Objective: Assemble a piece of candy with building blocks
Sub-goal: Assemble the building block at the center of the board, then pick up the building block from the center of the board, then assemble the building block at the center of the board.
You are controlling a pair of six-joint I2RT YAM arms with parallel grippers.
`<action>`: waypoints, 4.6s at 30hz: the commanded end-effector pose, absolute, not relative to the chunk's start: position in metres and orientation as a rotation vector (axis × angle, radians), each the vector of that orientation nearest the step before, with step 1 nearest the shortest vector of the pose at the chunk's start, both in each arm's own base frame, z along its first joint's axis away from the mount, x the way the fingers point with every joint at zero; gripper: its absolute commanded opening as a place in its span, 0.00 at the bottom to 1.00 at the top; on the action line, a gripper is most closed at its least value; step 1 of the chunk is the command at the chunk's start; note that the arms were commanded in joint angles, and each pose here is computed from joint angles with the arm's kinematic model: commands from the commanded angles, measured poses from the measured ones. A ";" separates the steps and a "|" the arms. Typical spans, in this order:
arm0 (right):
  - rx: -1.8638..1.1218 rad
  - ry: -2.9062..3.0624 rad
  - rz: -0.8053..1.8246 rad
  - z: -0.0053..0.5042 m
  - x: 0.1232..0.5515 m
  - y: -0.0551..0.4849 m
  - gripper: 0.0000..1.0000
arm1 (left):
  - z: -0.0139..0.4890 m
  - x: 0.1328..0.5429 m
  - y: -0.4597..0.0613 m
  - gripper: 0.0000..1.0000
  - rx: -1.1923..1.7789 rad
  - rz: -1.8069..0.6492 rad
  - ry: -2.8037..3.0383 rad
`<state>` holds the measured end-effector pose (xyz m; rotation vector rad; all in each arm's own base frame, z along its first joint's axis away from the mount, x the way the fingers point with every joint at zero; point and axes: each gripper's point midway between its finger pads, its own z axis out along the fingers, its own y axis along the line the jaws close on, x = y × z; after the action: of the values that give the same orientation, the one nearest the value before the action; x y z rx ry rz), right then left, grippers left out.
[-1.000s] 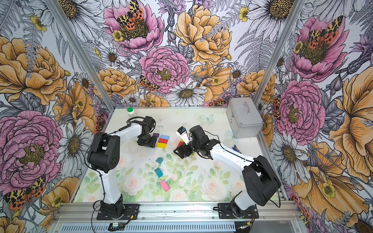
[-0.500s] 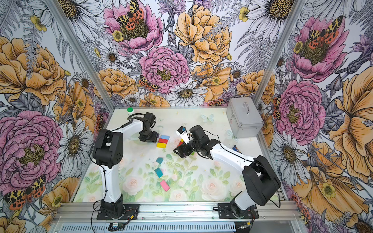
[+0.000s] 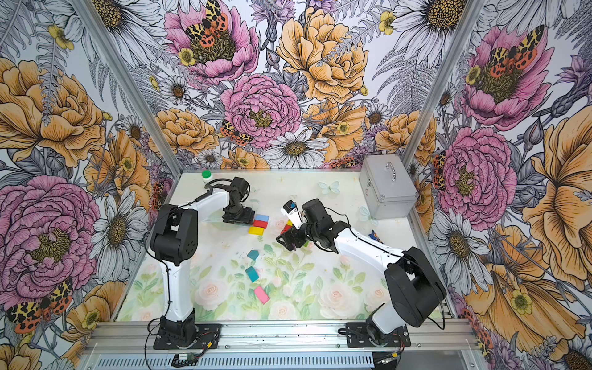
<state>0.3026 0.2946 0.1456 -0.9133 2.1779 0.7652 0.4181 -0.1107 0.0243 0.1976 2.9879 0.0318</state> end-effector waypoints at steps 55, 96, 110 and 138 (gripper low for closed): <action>-0.761 2.193 0.889 0.123 0.227 0.266 0.97 | 0.022 0.115 -0.227 0.81 0.959 -0.139 3.070; -0.835 2.048 0.880 0.176 0.274 0.289 0.97 | 0.100 0.333 -0.129 0.56 0.232 -0.206 2.900; -0.886 2.037 0.900 0.174 0.284 0.296 0.97 | 0.034 0.381 -0.095 0.57 0.135 -0.143 3.050; -0.873 2.039 0.909 0.171 0.289 0.293 0.97 | 0.021 0.394 -0.108 0.68 0.162 -0.125 3.060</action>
<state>0.2833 0.2897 0.1580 -0.8631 2.0893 0.9063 0.3892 -0.1034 0.0236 0.1492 3.0671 -0.1247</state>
